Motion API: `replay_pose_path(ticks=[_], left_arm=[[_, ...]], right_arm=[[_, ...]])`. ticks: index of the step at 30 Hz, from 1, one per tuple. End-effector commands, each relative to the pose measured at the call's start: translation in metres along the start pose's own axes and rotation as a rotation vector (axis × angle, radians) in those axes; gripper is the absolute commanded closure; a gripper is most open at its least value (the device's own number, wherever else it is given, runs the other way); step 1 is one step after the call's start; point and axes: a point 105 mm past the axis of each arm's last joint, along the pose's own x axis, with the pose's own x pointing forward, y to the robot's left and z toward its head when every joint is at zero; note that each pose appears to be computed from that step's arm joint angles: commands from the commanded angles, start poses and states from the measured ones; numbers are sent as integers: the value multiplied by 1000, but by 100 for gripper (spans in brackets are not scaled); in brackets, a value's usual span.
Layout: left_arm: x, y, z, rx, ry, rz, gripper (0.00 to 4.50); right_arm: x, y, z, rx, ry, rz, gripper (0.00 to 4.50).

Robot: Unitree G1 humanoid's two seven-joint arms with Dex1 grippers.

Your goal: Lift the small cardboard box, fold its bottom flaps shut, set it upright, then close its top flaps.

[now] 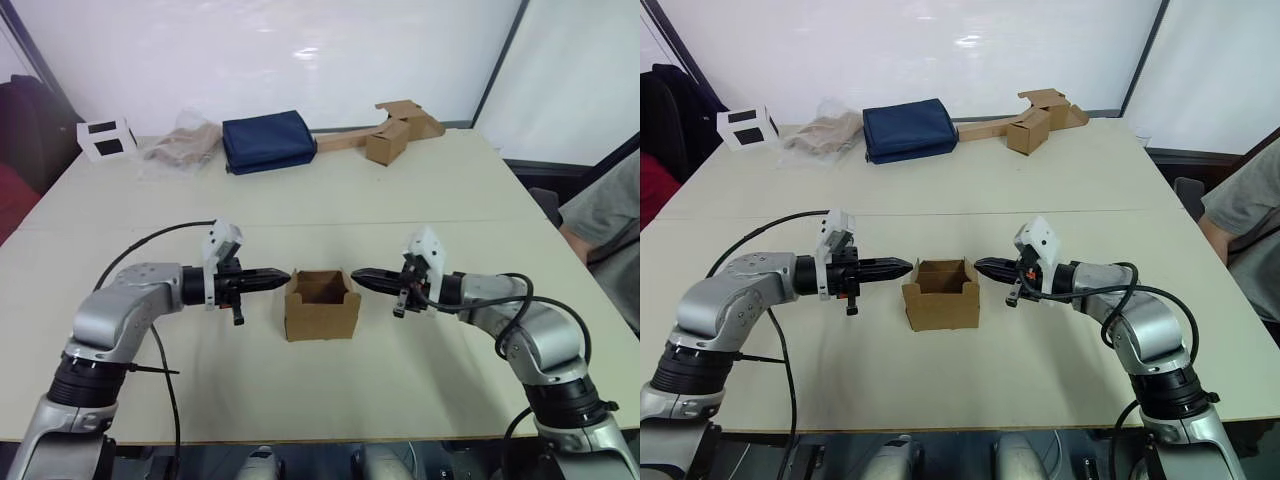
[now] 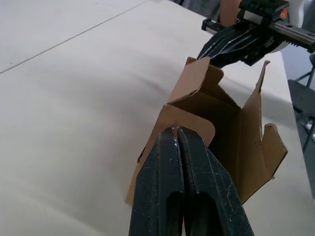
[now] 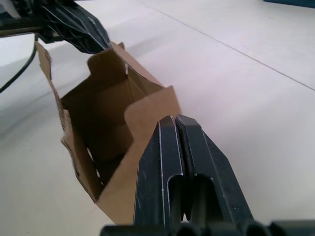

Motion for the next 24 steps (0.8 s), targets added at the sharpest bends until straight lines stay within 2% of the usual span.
replay_pose_path(ticks=[1, 11, 20, 21, 24], left_arm=[[6, -2, 1, 66, 15, -4, 445], [18, -12, -16, 78, 67, -41, 445], [21, -12, -20, 76, 67, -26, 445], [20, -12, -15, 72, 44, -25, 445], [-2, 1, 18, 23, -90, 19, 445]], right_arm=[[8, 14, 10, -34, -29, 53, 450], [17, 21, -1, -45, 29, 102, 450], [21, 8, -9, -110, 103, 73, 450], [21, 7, -9, -102, 95, 65, 450], [13, 7, 7, -17, 0, 65, 450]])
